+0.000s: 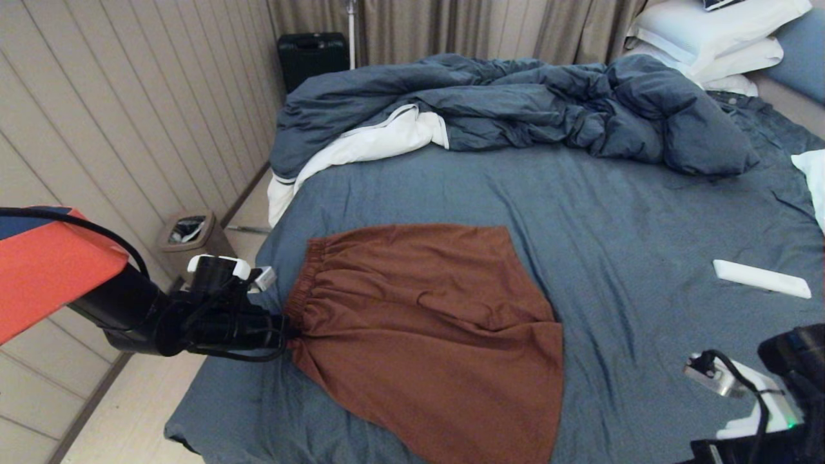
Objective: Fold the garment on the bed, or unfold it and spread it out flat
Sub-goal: Fold the brown shorts
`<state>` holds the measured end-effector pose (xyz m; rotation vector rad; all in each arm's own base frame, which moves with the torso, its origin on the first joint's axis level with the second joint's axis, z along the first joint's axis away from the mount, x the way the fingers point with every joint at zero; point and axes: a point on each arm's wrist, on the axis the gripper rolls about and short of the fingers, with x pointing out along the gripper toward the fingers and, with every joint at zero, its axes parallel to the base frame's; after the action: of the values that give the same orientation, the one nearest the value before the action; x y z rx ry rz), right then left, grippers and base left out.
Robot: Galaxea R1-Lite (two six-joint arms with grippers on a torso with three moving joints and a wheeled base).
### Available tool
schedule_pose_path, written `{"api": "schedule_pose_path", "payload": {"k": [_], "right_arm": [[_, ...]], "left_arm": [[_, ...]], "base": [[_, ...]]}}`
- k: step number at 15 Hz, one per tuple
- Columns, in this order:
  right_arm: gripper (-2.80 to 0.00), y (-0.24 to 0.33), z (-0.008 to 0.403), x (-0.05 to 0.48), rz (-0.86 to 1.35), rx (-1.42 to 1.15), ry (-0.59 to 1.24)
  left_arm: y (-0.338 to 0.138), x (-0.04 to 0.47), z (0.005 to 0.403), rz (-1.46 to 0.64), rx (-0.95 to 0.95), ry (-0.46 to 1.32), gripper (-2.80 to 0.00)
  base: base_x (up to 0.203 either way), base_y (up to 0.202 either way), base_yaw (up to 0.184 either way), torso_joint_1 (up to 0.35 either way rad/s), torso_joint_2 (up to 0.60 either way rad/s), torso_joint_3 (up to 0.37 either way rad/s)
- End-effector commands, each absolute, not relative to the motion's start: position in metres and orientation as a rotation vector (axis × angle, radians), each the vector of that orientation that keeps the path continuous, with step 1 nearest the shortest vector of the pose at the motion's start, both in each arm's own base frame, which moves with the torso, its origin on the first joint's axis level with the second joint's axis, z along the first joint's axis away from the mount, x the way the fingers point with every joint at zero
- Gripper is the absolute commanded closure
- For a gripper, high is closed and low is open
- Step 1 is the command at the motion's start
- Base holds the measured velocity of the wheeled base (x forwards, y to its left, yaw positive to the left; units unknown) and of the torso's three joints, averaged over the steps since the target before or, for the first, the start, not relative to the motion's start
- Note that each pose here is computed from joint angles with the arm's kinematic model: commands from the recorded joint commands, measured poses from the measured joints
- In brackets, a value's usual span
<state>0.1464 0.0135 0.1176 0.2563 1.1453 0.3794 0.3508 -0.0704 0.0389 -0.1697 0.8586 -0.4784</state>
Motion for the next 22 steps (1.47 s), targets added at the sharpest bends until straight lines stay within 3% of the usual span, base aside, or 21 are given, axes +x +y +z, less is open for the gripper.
{"api": "schedule_pose_path", "payload": {"k": [1, 2, 14, 22], "right_arm": [[0.0, 0.019, 0.103, 0.147, 0.413, 0.237, 1.235], [-2.8, 0.021, 0.098, 0.148, 0.423, 0.23, 1.263], [-2.8, 0.081, 0.049, 0.171, 0.666, 0.04, 1.377], [-2.8, 0.089, 0.011, 0.188, 0.592, -0.039, 1.318]], "left_arm": [[-0.071, 0.348, 0.041, -0.483, -0.176, 0.856, 0.0], [-0.07, 0.347, 0.046, -0.482, -0.183, 0.845, 0.0], [-0.07, 0.341, 0.053, -0.51, -0.207, 0.835, 0.0], [-0.07, 0.341, 0.054, -0.511, -0.209, 0.832, 0.0]], "base": [[0.0, 0.0, 0.0, 0.0, 0.0, 0.0], [0.0, 0.0, 0.0, 0.0, 0.0, 0.0], [0.0, 0.0, 0.0, 0.0, 0.0, 0.0], [0.0, 0.0, 0.0, 0.0, 0.0, 0.0]]}}
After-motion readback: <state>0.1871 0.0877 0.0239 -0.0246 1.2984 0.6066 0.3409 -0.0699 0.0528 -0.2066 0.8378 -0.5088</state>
